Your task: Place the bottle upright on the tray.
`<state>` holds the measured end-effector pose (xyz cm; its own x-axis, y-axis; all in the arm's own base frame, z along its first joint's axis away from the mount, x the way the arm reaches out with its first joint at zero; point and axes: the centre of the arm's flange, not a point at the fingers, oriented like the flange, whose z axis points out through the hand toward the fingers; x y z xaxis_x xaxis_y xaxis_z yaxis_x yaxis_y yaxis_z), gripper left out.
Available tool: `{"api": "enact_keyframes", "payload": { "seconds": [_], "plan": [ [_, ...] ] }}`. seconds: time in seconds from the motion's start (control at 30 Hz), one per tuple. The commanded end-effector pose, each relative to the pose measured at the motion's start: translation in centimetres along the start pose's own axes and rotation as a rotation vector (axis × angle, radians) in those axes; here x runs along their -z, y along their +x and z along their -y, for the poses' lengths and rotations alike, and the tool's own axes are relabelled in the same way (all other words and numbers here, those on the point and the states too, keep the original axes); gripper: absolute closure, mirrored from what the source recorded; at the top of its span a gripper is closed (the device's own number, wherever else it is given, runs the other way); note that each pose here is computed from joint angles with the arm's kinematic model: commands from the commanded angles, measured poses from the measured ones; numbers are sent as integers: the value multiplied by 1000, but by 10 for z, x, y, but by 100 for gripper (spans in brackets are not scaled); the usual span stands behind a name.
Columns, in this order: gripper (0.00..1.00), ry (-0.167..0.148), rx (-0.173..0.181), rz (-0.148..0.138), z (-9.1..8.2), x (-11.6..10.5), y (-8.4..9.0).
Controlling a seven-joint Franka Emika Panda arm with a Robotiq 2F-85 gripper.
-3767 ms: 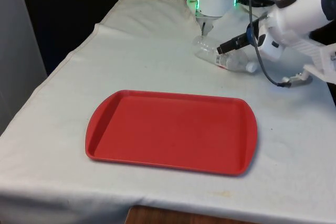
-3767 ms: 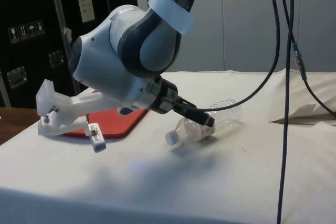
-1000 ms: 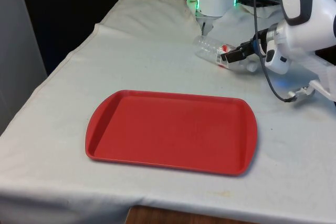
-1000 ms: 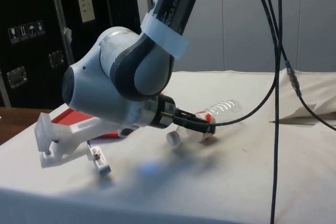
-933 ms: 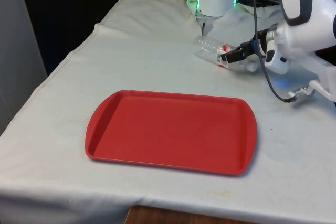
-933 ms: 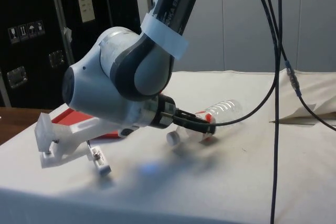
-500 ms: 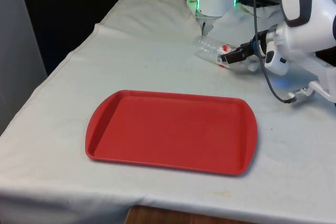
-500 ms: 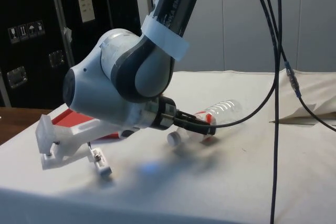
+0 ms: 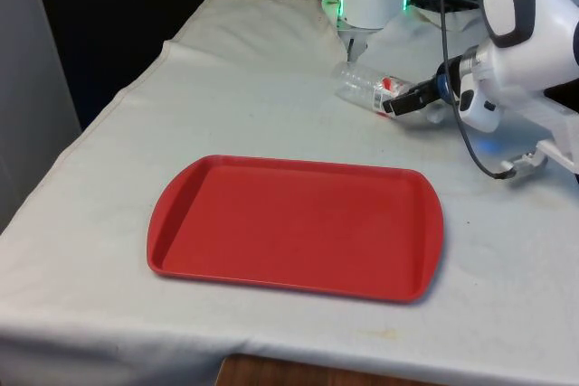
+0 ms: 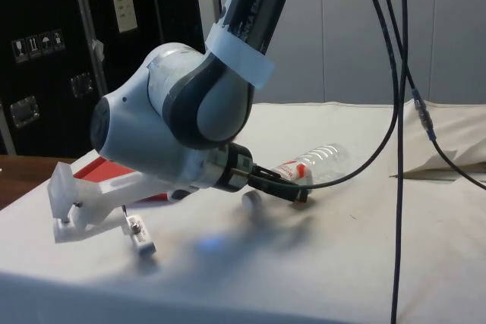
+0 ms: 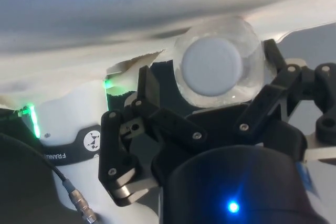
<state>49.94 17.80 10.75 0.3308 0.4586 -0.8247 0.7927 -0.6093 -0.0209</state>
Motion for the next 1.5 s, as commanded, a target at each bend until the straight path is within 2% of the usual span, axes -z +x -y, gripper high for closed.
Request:
{"api": "enact_keyframes", "payload": {
  "seconds": [0.0,0.03,0.5,0.57,0.6,0.63,0.87,0.9,0.97,1.0,1.13,1.27,1.47],
  "plan": [
    [0,0,0,0,0,0,0],
    [0,-6,-3,-8,0,0,0],
    [1,-2,-2,-3,0,0,0],
    [10,-3,-2,-2,1,1,1],
    [20,-2,-3,-2,1,1,1],
    [26,-2,-3,-2,1,1,1],
    [48,-2,-3,-1,1,1,1],
    [55,-2,-4,0,1,1,1],
    [59,1,-4,10,0,2,-2],
    [59,-1,-4,3,1,2,1],
    [65,1,-4,6,0,2,0],
    [66,2,-3,14,0,3,-3],
    [66,4,-5,2,-2,8,-7]
  ]
}}
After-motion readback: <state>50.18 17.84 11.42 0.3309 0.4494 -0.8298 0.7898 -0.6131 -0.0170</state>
